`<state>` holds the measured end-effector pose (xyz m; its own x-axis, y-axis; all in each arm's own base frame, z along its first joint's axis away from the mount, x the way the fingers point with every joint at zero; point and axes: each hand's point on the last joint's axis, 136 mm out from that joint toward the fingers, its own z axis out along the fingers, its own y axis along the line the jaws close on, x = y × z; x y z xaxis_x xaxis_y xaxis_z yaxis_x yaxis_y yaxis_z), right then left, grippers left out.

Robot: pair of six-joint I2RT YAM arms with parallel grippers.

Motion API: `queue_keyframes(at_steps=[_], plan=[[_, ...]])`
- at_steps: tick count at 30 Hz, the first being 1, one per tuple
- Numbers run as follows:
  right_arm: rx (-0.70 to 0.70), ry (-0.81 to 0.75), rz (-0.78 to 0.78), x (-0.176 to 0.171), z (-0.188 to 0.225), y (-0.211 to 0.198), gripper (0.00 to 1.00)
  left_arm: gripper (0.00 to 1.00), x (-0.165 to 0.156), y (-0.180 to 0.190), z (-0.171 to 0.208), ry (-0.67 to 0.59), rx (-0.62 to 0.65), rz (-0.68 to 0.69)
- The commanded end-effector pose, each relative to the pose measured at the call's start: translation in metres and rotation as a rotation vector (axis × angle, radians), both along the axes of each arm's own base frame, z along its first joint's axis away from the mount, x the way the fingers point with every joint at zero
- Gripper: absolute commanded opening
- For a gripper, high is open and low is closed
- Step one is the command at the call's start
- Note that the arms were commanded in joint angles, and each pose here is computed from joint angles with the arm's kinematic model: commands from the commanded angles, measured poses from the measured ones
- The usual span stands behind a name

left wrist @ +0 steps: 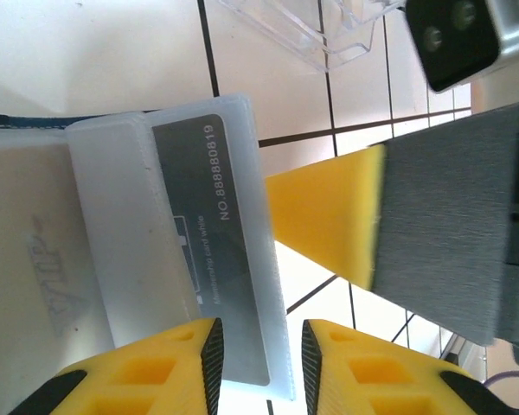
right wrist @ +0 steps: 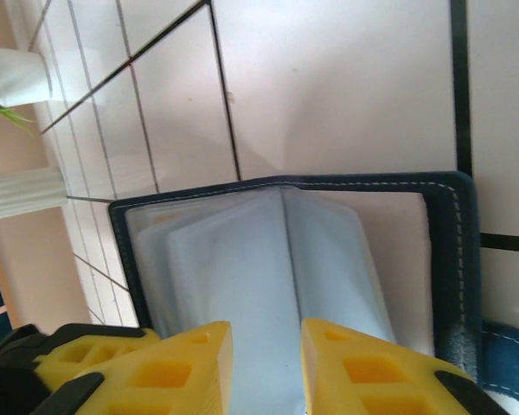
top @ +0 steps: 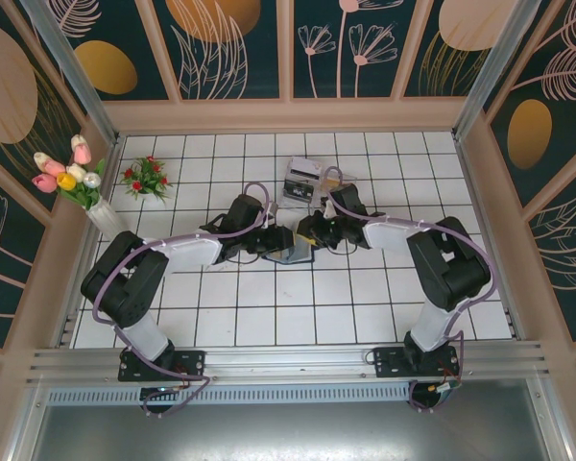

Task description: Take the credit cards out of the card holder

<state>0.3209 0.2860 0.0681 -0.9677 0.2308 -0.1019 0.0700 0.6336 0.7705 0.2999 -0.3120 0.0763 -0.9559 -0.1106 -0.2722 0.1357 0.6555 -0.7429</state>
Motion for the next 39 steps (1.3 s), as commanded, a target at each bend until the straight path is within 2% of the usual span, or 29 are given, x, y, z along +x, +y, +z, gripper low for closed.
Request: queue_keyframes(at_steps=[1, 10, 14, 19, 26, 32, 35, 39], plan=[[0.048, -0.033, 0.005, -0.001, 0.016, 0.002, 0.29, 0.32, 0.003, 0.006, -0.007, -0.002, 0.043, 0.018], [0.043, -0.052, 0.001, -0.002, 0.021, -0.001, 0.29, 0.31, 0.004, 0.013, -0.013, 0.0, 0.086, 0.035], [0.113, -0.066, 0.032, -0.005, 0.031, 0.006, 0.29, 0.29, 0.005, 0.018, -0.017, 0.002, 0.117, 0.056], [0.123, -0.067, 0.041, -0.006, 0.031, 0.008, 0.29, 0.28, 0.006, 0.027, -0.023, 0.003, 0.17, 0.082], [0.031, -0.043, 0.029, -0.004, 0.015, 0.003, 0.27, 0.27, 0.009, 0.038, -0.025, 0.004, 0.239, 0.116], [-0.022, -0.047, 0.038, -0.004, 0.007, 0.005, 0.26, 0.3, 0.011, 0.057, -0.008, -0.037, 0.317, 0.165], [-0.021, -0.05, 0.042, -0.003, 0.008, 0.006, 0.25, 0.36, 0.01, 0.064, 0.009, -0.086, 0.35, 0.147], [-0.016, -0.053, 0.048, -0.002, 0.009, 0.008, 0.23, 0.37, 0.014, 0.068, 0.036, -0.15, 0.356, 0.15]])
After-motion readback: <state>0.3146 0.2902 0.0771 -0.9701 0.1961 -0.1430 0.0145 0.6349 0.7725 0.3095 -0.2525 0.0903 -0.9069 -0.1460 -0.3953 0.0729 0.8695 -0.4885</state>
